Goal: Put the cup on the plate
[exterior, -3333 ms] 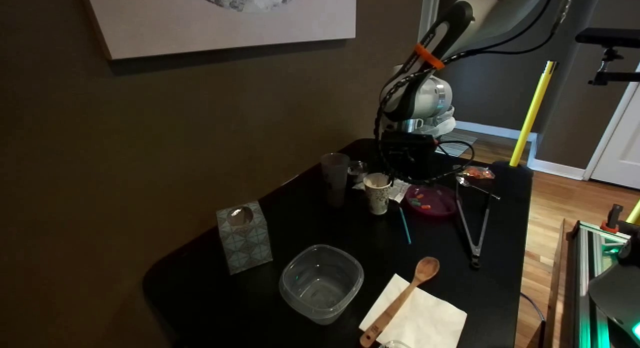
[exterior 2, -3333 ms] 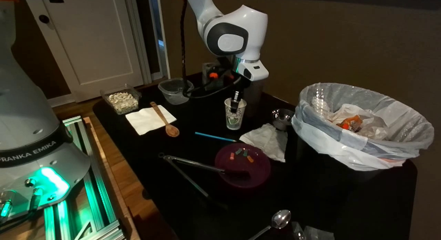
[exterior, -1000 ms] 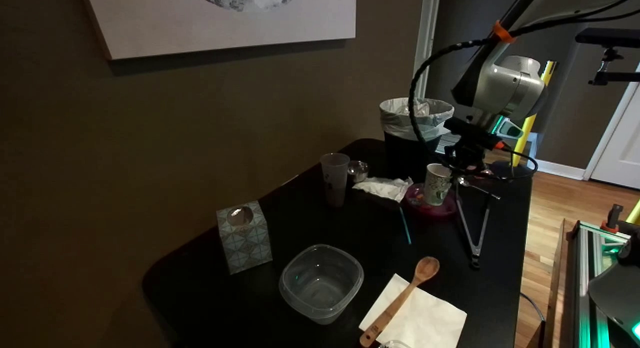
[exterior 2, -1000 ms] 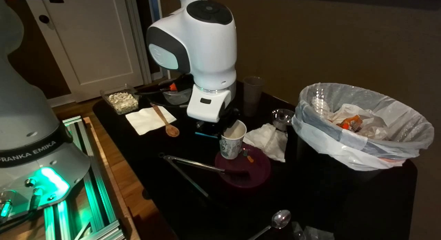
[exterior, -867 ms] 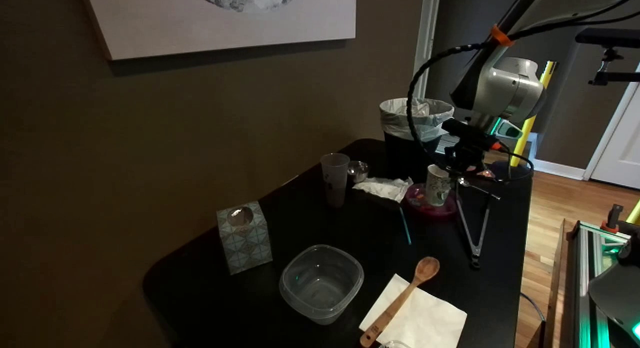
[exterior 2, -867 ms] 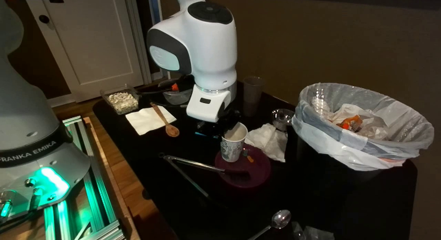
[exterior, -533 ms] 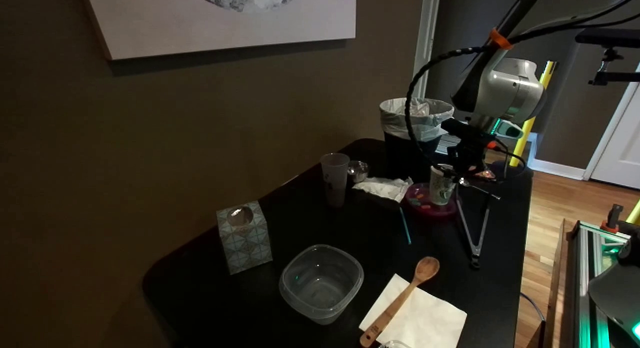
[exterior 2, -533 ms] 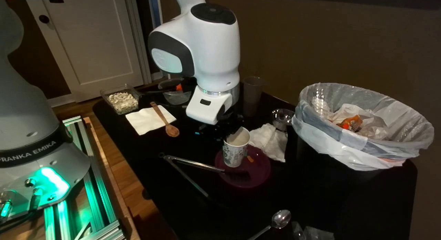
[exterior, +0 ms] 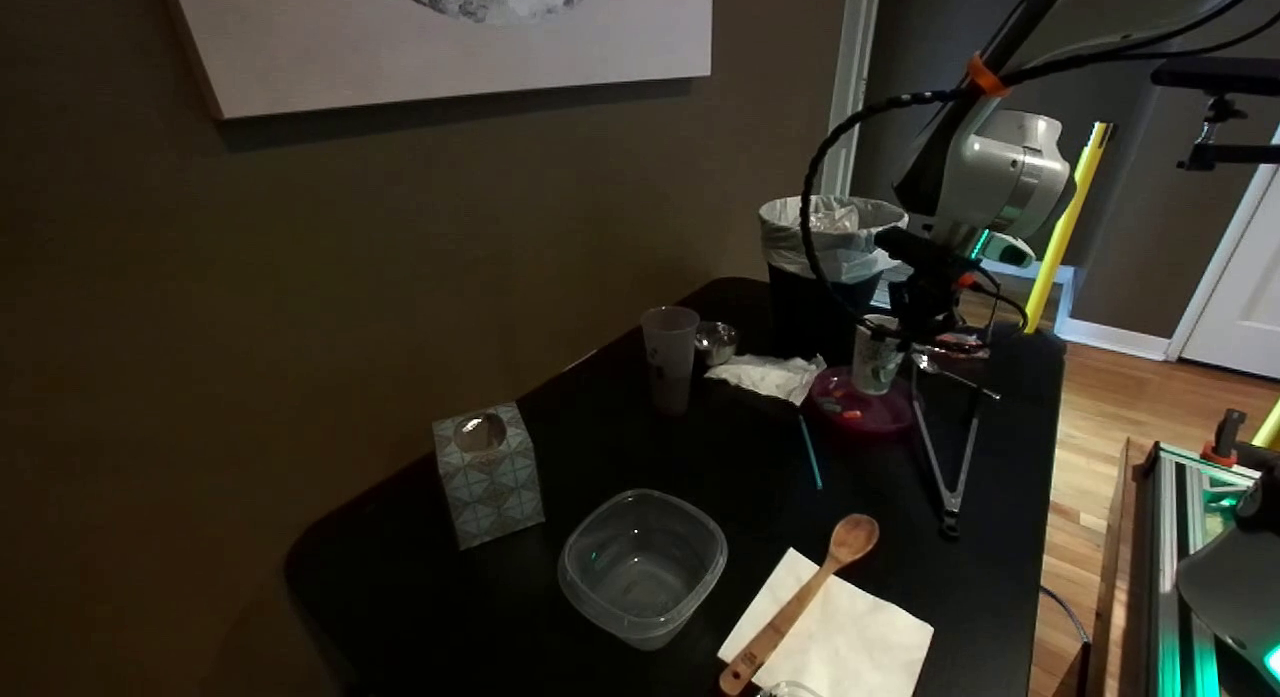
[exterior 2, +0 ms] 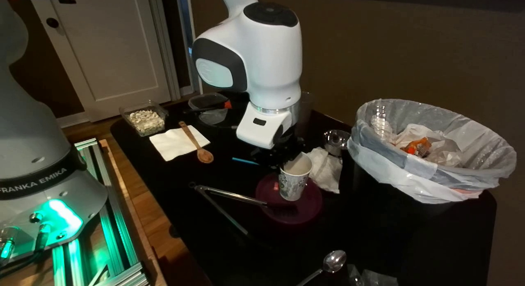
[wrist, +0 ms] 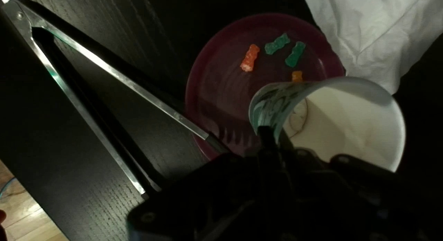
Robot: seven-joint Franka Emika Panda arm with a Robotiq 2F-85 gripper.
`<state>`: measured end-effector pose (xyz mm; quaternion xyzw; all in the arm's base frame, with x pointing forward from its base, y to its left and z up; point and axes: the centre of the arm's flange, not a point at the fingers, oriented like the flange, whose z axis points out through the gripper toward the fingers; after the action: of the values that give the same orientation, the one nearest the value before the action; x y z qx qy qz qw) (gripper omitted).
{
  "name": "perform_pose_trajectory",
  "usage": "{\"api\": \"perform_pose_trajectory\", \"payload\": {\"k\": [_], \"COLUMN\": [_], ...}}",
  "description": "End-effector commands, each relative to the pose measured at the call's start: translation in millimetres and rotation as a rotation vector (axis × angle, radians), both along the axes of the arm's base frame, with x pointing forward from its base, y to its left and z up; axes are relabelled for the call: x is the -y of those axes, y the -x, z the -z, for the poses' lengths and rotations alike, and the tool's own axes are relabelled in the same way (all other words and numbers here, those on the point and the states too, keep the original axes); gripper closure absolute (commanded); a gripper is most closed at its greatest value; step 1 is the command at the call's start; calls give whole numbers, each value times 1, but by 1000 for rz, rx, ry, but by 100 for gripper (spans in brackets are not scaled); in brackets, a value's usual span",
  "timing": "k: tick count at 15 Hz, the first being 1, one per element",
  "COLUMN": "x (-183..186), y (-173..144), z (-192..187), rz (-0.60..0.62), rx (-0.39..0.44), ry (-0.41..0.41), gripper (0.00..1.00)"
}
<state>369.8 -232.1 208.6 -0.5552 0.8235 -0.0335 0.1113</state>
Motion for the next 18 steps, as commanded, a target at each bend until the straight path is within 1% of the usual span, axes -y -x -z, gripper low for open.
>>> {"api": "perform_pose_trajectory", "payload": {"k": [1,9,10,11,12,15,18], "x": [6,1,0,-1,-2,-5,-15], "y": [-10,-14,-14,-13,-13,-8,1], "z": [15,34,35,37,38,37,22], "rz": [19,37,41,47,52,62,69], "rx": [-22,-38,-38,-39,-40,-42,-36], "ry": [-33,-62,-63,-66,-69,-74,-57], "gripper": [99,99,80,70,64,42,18]}}
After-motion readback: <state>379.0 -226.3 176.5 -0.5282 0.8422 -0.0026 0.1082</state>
